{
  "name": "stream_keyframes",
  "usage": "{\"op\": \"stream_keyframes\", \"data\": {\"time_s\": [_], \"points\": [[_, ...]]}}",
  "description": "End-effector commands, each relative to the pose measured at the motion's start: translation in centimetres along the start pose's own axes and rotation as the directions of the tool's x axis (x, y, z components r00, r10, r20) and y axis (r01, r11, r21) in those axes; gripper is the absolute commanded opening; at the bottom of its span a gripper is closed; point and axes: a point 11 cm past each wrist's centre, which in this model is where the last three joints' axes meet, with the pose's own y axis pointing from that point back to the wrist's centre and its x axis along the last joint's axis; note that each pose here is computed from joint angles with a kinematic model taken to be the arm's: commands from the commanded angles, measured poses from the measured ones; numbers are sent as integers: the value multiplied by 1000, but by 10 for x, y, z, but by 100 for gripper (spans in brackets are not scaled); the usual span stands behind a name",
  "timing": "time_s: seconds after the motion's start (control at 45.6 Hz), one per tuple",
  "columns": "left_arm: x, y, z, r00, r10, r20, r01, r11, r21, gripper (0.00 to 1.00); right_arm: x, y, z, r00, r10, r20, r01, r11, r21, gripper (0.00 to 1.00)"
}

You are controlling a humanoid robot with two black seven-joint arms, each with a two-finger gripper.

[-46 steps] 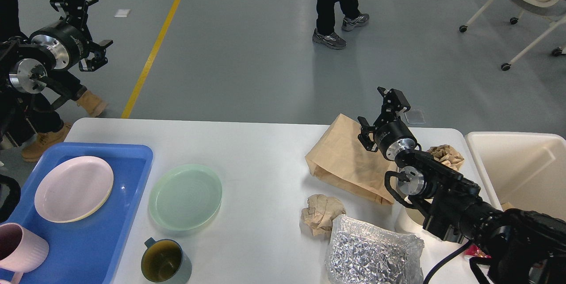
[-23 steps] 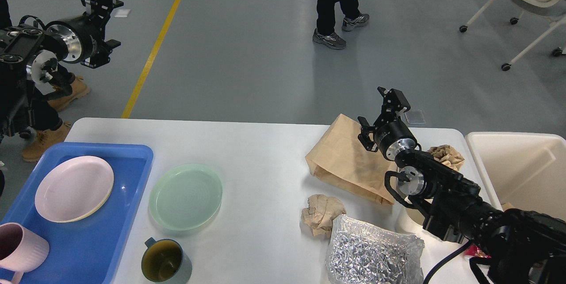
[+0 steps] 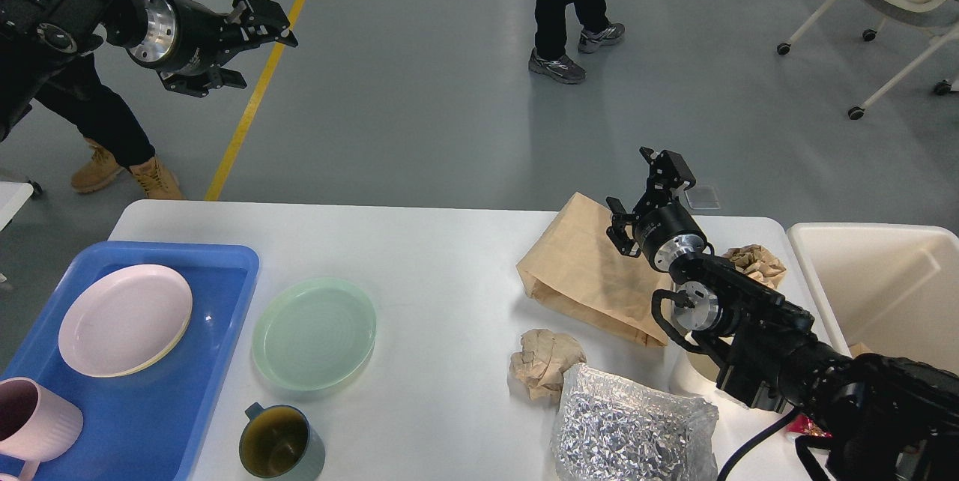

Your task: Tidy desktop

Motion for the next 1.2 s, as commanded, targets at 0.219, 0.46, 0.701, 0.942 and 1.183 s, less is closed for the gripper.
{"op": "stream_keyframes", "data": {"time_s": [0.219,0.46,0.701,0.942,1.183], "points": [[-14,11,-21,948,-195,250,86,917,389,96,0,0,0,1000,0,0,0,1000,0,100],[-48,3,-21,884,-358,300,151,827,541,96,0,0,0,1000,0,0,0,1000,0,100],[-78,18,-22,852,-467,238,267,778,569,96,0,0,0,1000,0,0,0,1000,0,100],[-108,28,-19,805,-557,203,353,726,590,96,0,0,0,1000,0,0,0,1000,0,100],[-155,-3,-50,733,-664,149,451,637,625,96,0,0,0,1000,0,0,0,1000,0,100]]}}
